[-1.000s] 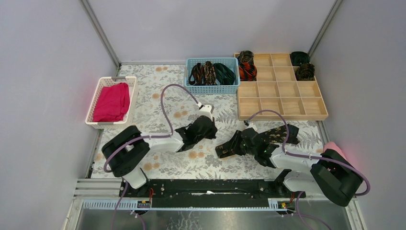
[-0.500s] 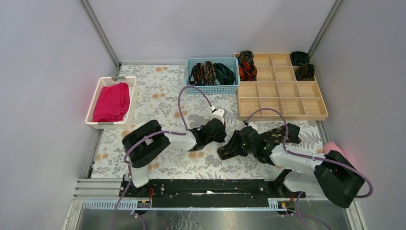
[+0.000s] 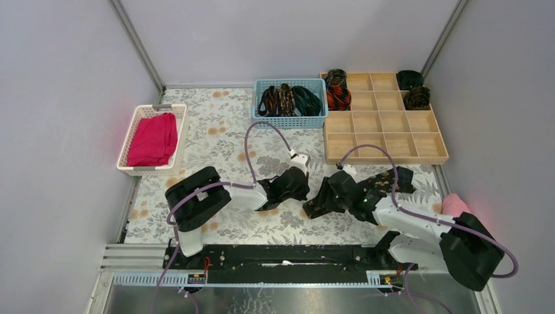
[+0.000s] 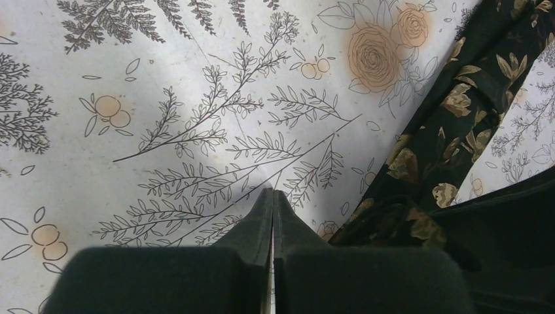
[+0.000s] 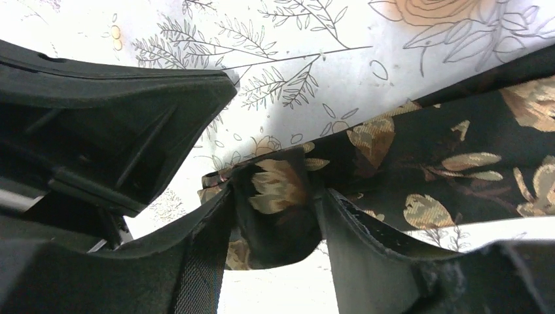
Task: Roll the ties
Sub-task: Roll the tie at the center of the board.
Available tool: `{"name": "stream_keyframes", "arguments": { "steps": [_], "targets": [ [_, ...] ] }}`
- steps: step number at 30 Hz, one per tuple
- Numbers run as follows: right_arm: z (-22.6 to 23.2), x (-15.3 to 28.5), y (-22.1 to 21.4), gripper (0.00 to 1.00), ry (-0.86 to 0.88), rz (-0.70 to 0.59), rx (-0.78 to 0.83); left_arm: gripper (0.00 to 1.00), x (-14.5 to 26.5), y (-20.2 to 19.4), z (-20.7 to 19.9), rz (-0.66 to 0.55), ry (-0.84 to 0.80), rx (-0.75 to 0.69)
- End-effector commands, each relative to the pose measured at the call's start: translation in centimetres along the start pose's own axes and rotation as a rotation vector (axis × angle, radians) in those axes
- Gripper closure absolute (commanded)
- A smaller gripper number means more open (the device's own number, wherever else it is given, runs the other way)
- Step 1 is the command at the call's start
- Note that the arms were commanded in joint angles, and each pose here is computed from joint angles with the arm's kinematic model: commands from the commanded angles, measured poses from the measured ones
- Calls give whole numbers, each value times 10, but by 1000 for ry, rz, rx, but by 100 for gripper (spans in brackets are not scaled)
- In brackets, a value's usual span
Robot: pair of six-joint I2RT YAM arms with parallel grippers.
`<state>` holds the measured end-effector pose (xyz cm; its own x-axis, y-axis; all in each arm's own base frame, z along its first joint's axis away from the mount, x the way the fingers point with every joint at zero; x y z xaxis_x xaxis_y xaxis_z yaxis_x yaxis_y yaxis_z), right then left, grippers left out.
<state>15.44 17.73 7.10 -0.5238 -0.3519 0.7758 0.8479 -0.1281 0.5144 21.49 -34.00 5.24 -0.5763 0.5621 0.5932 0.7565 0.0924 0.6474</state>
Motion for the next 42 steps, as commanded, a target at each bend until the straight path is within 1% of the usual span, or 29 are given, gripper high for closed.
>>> {"name": "stream_keyframes", "arguments": {
  "steps": [1, 11, 16, 22, 25, 27, 28, 30, 32, 34, 38, 42],
  "targets": [
    [-17, 14, -1, 38, -86, -17, 26, 100, -6, -2, -10, 0, -44, 3],
    [-30, 23, 0, 38, -167, -38, 38, 100, -12, -8, -13, 19, -51, -11],
    [-23, 28, 8, 37, -123, -57, 95, 100, -14, -11, -11, 24, -49, -12],
    [-16, 57, 25, 33, -82, -131, 135, 100, -19, -13, -8, 25, -26, -14],
    [-15, 71, 24, 33, -52, -130, 147, 100, -20, -10, -7, 16, -7, -27],
    [-16, 77, 18, 35, -26, -106, 155, 100, -21, -8, -7, 11, -2, -34],
    [-18, 79, 15, 39, -27, -91, 153, 100, -22, -8, -7, 12, 4, -38],
    [-21, 82, 6, 51, -17, -52, 155, 100, -25, -8, -7, 14, 9, -46],
    [-21, 84, -3, 69, 8, -30, 144, 100, -27, -7, -7, 13, 13, -54],
    [-20, 84, -11, 82, 33, -10, 116, 100, -29, -7, -6, 13, 23, -59],
    [-26, 81, -26, 91, 45, 17, 66, 100, -32, -9, -6, 22, 27, -57],
    [-32, 74, -40, 100, 37, 67, 65, 100, -33, -17, -4, 49, 13, -45]
  ]
}}
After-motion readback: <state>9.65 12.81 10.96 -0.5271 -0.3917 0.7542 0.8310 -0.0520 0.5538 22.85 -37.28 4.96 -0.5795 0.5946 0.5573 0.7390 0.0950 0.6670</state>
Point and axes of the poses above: each gripper's point midway between its finger pads, its own x axis back along the fingers, its own z axis along the line the jaws close on, y = z × x, the point moved 6 cm from there along x, back along the fingers, and after that the axes turned 9 degrees about x, right-handed, at the moved point
